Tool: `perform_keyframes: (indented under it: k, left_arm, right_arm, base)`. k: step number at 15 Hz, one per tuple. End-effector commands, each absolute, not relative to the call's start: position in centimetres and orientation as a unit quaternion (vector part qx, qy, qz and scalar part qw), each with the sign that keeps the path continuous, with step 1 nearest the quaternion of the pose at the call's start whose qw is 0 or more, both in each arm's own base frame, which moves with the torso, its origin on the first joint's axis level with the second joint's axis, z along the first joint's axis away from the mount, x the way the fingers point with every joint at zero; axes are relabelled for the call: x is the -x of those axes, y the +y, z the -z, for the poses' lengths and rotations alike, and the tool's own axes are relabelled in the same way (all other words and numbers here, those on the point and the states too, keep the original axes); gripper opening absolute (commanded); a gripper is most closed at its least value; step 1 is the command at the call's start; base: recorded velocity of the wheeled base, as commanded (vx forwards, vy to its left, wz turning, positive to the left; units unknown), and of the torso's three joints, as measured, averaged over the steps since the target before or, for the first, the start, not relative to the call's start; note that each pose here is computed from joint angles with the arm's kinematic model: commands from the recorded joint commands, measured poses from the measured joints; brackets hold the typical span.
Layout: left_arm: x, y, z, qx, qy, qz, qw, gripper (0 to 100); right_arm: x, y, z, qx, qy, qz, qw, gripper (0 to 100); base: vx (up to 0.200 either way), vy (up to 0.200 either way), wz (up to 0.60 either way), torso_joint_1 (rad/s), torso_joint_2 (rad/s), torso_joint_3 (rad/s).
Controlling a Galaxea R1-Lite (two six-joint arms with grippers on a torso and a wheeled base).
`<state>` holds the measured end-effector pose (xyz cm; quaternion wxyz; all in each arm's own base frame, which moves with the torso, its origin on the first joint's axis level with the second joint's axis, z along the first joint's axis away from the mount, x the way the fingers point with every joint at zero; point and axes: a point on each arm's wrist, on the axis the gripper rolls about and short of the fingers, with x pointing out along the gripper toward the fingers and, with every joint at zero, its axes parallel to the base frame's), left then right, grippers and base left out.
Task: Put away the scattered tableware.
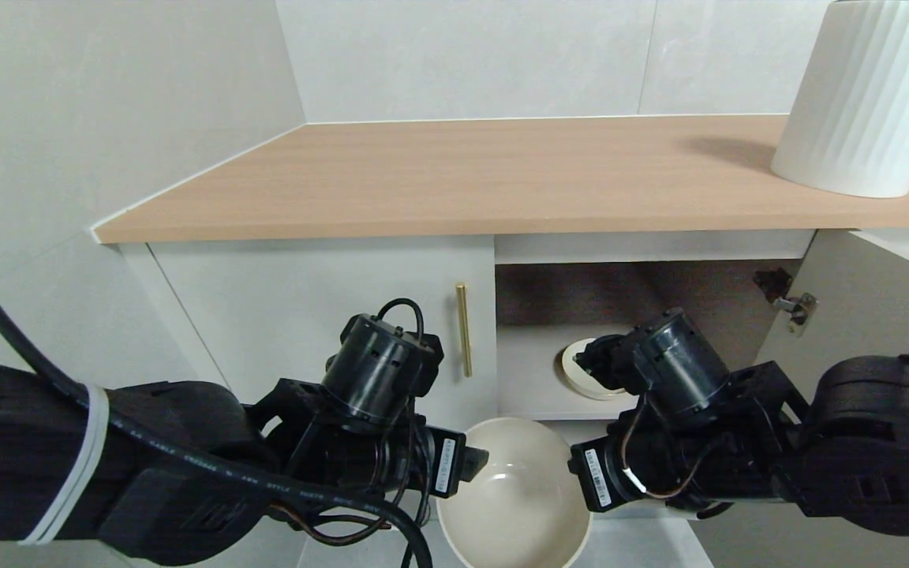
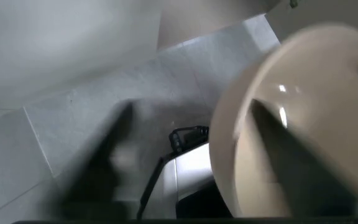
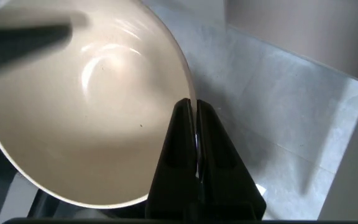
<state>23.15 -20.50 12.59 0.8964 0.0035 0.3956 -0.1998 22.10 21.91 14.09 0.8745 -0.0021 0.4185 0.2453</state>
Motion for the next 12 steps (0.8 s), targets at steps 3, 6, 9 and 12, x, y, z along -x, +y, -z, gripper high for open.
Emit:
perform_keyframes:
  k: [3,6,9,12]
  left_arm:
    - [-23.2,-20.4,-12.9,-0.002,0.384,0.192,0.903,100]
    - [-23.1,-20.4,-13.0,-0.002,0.380,0.190,0.905,100]
    - [-23.1,-20.3,-13.0,-0.002,0.381,0.189,0.905,100]
    - [-23.1,-20.3,-13.0,-0.002,0.380,0.190,0.905,100]
  right_arm:
    - [-27.2,20.4,-11.4,-0.067,0.413,-0.144,0.896,0]
    - [-31.7,17.4,-9.7,-0.140,0.385,-0.038,0.911,0]
    - [-34.6,15.4,-9.0,-0.185,0.339,0.021,0.922,0]
    - [-37.0,14.4,-8.1,-0.193,0.327,0.052,0.924,0]
  base:
    - [0.000,0.000,0.00,0.000,0.00,0.000]
    - [0.000,0.000,0.00,0.000,0.00,0.000]
    - [0.000,0.000,0.00,0.000,0.00,0.000]
    - [0.000,0.000,0.00,0.000,0.00,0.000]
